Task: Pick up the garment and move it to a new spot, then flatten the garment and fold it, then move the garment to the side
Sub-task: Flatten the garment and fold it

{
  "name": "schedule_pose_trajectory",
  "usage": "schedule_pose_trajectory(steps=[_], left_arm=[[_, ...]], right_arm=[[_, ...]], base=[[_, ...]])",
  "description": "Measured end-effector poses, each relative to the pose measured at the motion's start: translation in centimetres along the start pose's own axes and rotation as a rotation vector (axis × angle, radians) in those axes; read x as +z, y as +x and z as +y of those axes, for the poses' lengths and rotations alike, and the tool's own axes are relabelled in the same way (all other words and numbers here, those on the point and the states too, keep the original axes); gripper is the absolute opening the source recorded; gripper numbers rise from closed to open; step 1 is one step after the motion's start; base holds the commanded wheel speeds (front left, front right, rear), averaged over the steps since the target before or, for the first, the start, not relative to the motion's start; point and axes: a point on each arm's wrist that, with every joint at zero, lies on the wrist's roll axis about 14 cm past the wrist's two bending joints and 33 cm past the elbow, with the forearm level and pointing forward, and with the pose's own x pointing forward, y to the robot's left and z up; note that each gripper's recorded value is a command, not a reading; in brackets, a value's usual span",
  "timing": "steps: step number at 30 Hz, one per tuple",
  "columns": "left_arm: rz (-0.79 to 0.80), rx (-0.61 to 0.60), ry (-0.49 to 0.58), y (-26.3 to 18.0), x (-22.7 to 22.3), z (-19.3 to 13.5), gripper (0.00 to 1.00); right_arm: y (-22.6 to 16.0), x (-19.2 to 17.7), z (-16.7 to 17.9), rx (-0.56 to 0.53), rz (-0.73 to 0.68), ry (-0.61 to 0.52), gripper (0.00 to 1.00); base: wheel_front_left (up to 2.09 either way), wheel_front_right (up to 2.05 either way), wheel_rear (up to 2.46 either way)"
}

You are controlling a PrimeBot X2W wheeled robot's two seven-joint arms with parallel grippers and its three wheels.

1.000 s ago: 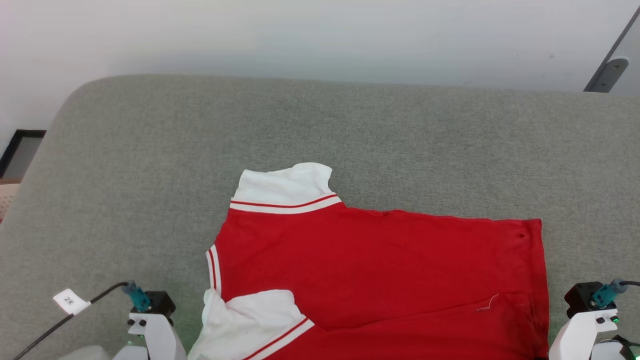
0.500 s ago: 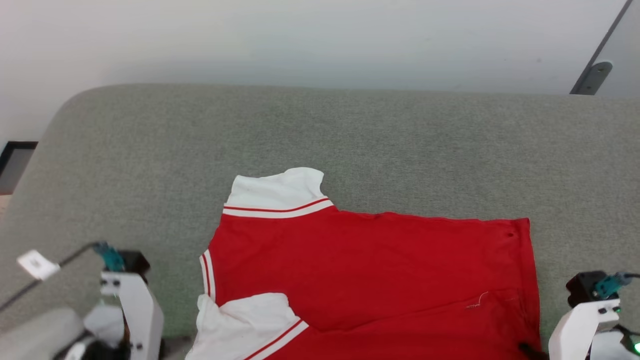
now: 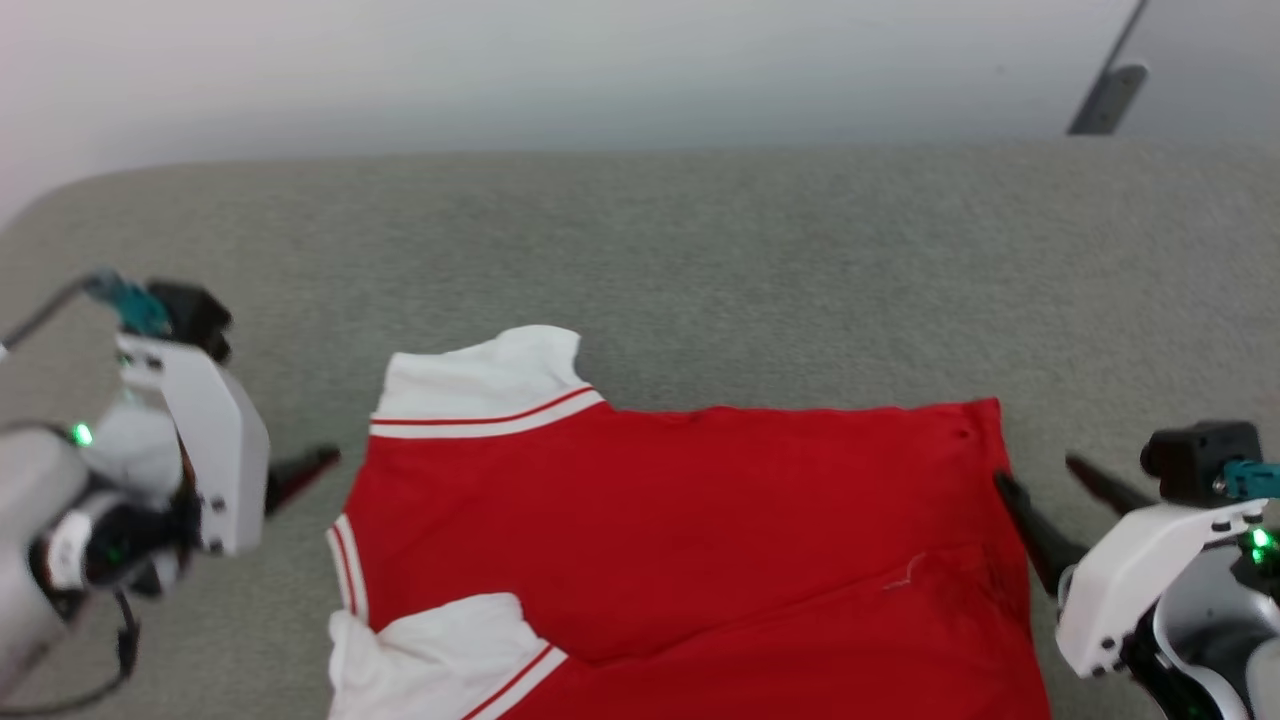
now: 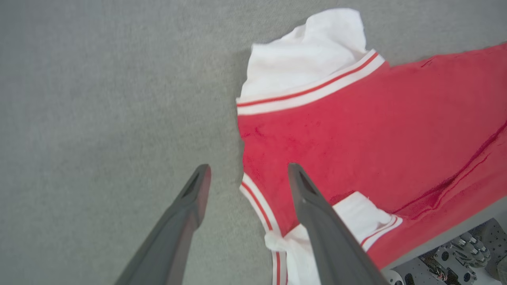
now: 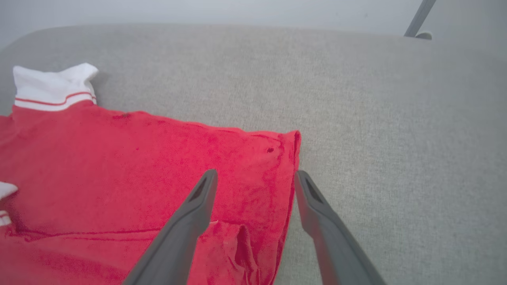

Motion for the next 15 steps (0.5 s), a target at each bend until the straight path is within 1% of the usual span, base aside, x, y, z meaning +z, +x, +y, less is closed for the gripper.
schedule_pose_trajectory(steps=[4, 8, 10, 15], left_arm=[[-0.083, -0.019, 0.060, 1.3, 3.7, -0.3, 1.00], [-0.132, -0.017, 0.108, 2.8, 6.4, -0.3, 1.00], [-0.148, -0.023, 0.121, 3.7, 7.5, -0.5, 1.00], [-0.132, -0.034, 0.129, 6.4, 8.7, -0.5, 1.00]], right_arm=[[0.3, 2.5, -0.5, -0.029, -0.162, -0.048, 1.00], [0.5, 3.2, -1.0, -0.056, -0.254, -0.063, 1.00], [0.8, 3.3, -1.2, -0.064, -0.277, -0.057, 1.00], [1.8, 2.2, -1.6, -0.082, -0.272, -0.046, 1.00]], base=[[0.00, 0.00, 0.00], [0.00, 0.00, 0.00], [0.00, 0.00, 0.00], [0.00, 0.00, 0.00]])
